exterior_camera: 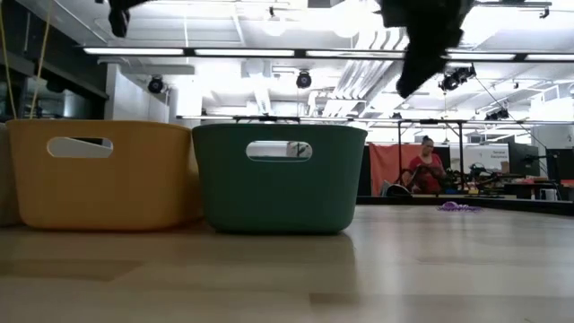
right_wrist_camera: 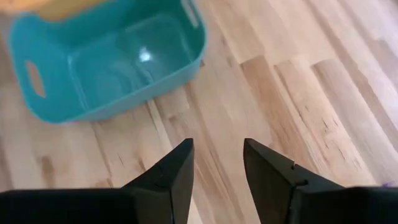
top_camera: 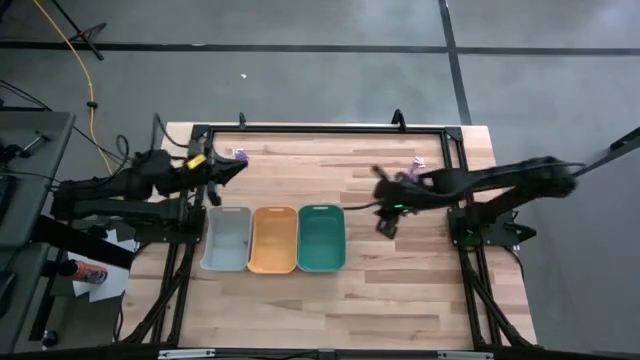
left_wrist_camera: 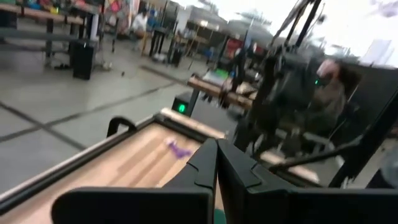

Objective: Sort Halloween decoration
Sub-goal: Put the purple witch hat toy into the white bin

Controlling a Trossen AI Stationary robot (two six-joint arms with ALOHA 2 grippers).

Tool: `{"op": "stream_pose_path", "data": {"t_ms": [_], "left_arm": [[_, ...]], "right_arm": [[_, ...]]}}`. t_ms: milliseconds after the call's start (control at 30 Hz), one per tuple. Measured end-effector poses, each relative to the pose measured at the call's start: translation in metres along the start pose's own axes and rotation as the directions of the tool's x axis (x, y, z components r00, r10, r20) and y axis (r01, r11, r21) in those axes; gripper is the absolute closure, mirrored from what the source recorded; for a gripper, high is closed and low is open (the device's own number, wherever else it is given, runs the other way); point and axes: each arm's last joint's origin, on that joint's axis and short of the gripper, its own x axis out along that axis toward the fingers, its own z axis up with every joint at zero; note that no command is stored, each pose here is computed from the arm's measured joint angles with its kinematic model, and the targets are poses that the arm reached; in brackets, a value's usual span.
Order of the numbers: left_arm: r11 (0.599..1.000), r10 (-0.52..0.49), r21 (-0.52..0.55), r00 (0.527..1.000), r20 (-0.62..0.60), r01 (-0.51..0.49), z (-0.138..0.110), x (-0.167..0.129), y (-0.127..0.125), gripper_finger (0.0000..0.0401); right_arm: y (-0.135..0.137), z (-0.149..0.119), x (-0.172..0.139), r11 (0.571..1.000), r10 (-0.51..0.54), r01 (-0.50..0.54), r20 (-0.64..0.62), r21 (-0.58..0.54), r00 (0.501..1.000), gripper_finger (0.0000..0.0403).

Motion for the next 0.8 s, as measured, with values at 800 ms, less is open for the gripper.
{"op": "stream_pose_path", "data": {"t_ms": [800], "left_arm": [[0.73,0.496,0.326,0.139,-0.857,-0.601,-0.029,0.063,0.109,0.0281]], "right_arm": [[-0.046,-0.026,-0.01,0.956,0.043,-0.145,0.371,0.253,0.928,0.027]]}}
